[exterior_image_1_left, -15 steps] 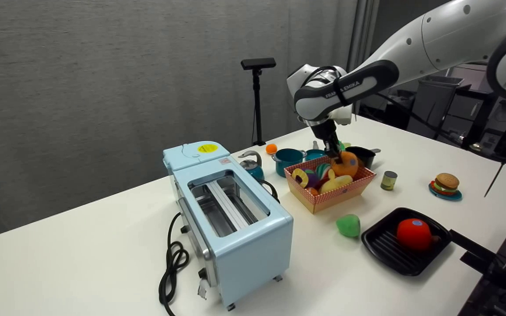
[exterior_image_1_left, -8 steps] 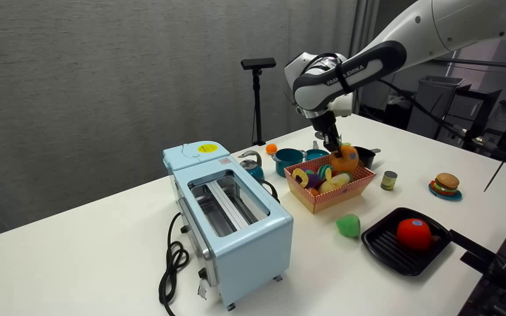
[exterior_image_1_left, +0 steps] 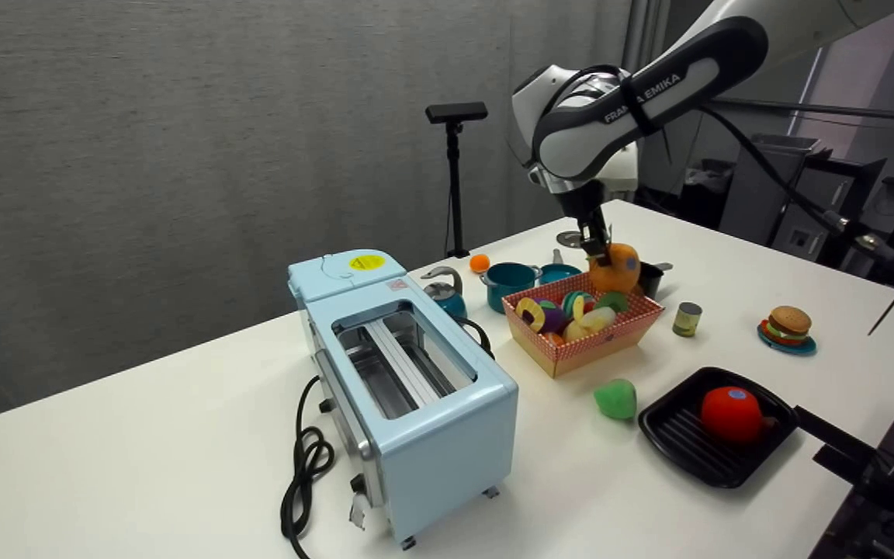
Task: Take the pineapple plush toy from the box and put it on the oven tray
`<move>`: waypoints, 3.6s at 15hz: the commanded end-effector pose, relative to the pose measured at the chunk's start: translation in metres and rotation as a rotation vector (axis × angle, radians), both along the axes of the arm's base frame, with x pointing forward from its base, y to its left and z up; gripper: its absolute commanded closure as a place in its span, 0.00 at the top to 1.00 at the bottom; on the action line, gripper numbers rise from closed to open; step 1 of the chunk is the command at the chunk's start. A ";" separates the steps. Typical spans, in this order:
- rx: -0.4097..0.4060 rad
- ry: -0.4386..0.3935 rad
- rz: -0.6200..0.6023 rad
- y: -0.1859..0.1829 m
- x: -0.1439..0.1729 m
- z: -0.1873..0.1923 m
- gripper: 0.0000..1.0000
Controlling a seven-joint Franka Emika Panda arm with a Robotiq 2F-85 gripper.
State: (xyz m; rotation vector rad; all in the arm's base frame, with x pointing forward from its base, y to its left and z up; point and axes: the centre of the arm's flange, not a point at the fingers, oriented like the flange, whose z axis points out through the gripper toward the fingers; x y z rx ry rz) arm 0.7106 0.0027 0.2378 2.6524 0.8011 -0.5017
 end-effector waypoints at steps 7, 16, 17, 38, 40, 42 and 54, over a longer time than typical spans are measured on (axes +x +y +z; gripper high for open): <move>-0.027 -0.127 0.133 0.029 -0.097 0.024 0.04; -0.014 -0.133 0.118 0.028 -0.155 0.032 0.04; -0.016 -0.131 0.118 0.028 -0.161 0.032 0.04; -0.184 -0.023 0.360 0.083 -0.269 -0.003 0.04; -0.196 -0.015 0.386 0.088 -0.275 -0.007 0.04; -0.206 -0.010 0.408 0.093 -0.279 -0.008 0.04; -0.196 0.002 0.426 0.103 -0.274 -0.005 0.77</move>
